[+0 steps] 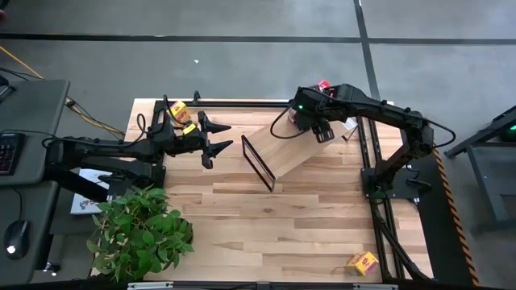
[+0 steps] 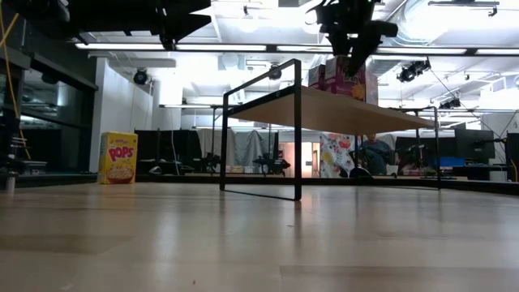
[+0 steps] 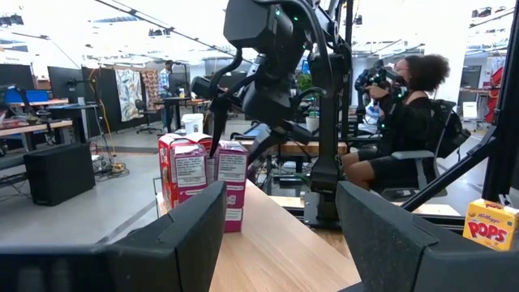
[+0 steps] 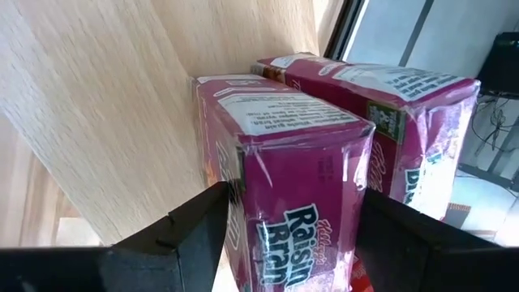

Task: Stack cereal on shelf
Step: Put the purple cereal box on the shelf aligned with the other purple cereal box

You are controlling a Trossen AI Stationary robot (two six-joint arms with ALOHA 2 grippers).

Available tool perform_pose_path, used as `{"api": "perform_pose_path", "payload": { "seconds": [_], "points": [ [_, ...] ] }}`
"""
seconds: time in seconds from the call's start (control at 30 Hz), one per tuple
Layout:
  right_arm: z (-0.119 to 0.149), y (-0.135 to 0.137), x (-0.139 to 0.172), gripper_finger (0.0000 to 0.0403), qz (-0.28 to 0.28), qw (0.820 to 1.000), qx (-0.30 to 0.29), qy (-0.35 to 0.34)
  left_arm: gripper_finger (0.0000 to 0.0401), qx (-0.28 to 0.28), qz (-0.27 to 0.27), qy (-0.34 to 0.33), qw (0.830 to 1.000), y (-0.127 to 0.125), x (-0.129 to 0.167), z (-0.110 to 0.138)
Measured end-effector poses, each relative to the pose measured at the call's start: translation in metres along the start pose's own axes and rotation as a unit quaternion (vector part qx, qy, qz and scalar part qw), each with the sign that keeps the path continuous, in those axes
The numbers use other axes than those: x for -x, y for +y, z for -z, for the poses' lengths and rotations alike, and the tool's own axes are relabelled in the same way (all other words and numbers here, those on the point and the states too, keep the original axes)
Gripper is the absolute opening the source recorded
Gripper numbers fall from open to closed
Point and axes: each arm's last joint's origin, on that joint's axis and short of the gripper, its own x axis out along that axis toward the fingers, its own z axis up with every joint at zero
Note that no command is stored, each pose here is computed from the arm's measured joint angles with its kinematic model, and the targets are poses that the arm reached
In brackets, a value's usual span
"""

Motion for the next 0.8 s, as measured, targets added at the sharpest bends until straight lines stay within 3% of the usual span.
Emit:
{"api": "perform_pose_path", "payload": {
  "seconds": [0.8],
  "points": [
    [0.0019,0.0003,0.0002,0.0234,0.01,1.0,-0.015,0.019,0.0225,0.0,0.0,0.0,1.0,0.0,0.0,0.0]
  ]
}}
